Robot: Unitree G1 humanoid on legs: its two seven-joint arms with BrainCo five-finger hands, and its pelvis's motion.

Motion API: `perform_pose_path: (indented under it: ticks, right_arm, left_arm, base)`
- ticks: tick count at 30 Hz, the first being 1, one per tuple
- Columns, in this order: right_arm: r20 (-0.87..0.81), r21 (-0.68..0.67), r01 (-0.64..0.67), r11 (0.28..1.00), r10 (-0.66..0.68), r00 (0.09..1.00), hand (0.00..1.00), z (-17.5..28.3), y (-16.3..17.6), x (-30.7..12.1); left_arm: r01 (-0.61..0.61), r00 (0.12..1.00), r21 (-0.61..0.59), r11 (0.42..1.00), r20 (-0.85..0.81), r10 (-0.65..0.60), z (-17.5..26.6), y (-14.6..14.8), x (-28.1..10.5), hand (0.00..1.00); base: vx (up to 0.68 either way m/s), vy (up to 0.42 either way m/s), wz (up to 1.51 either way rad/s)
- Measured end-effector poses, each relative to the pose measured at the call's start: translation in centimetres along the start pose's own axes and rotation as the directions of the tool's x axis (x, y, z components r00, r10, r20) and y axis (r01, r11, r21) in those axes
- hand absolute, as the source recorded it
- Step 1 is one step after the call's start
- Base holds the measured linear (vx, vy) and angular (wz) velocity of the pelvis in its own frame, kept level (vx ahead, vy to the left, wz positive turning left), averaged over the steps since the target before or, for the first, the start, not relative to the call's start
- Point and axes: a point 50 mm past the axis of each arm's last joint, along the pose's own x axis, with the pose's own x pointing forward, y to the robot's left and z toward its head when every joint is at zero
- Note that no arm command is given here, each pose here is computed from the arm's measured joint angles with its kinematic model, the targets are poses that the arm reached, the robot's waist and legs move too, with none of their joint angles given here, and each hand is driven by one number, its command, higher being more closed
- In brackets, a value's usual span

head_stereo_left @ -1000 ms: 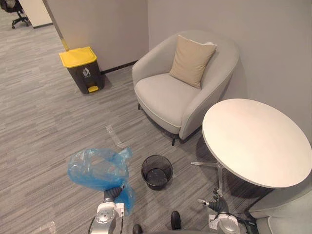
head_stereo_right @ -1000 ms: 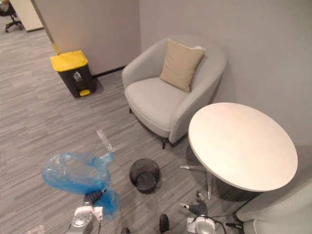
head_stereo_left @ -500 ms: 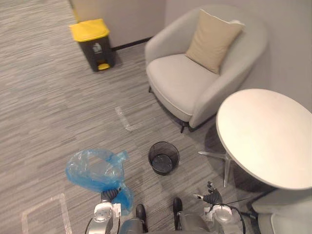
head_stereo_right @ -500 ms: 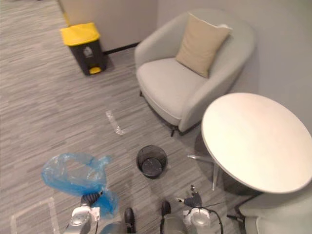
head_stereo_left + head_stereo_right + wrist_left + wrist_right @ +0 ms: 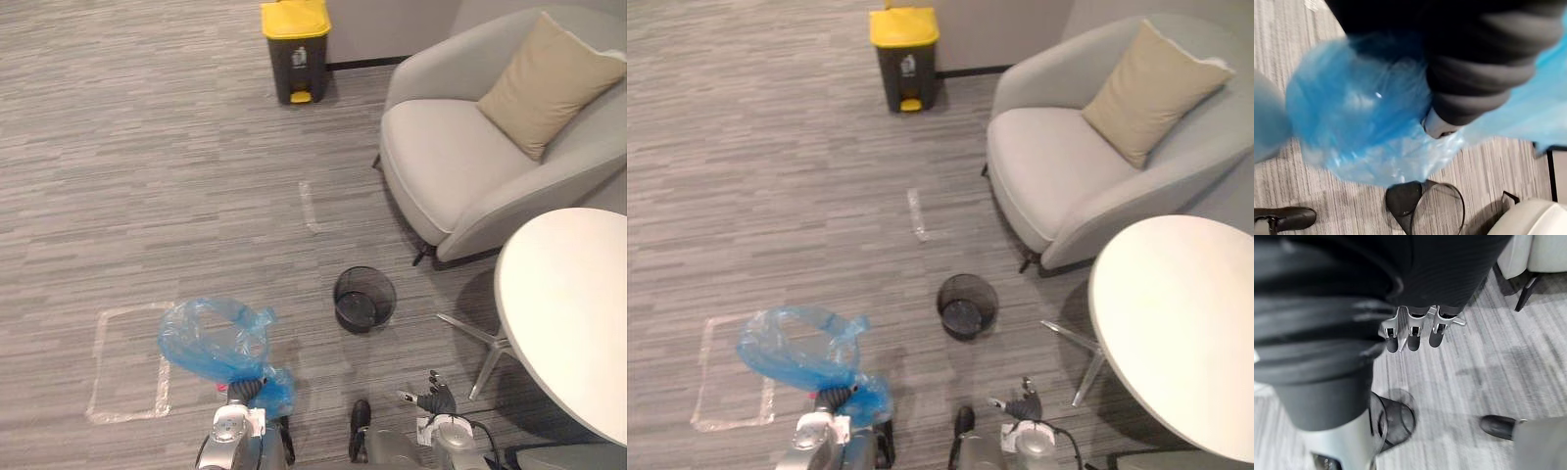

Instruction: Gather rubbish on tea table into small bin, then transfer packed bag to large trash can.

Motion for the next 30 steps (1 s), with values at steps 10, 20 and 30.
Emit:
perform_pose_path:
  ticks: [10,20,30]
  right_arm:
    - [-0.072,0.028,-0.018,0.999,0.02,0.997,0.0,-1.5,1.0,-0.5]
    - [-0.056,0.022,-0.045,0.999,0.046,0.997,0.0,-0.5,1.7,0.0]
    - [-0.047,0.077,-0.014,0.997,0.017,0.999,0.0,-0.6,0.9,-0.2]
  left_arm:
    - [-0.023,0.999,0.066,0.998,-0.033,0.025,-1.0,1.8,-0.2,1.0]
    - [-0.073,0.997,0.086,0.994,0.008,0.073,0.5,3.8,0.5,1.0]
    - [-0.022,0.999,-0.036,0.999,0.039,0.023,0.9,0.4,0.1,1.0]
  base:
    - [-0.01,0.149,0.14]
    - [0.3,-0.003,0.19]
    - [0.41,-0.098,0.04]
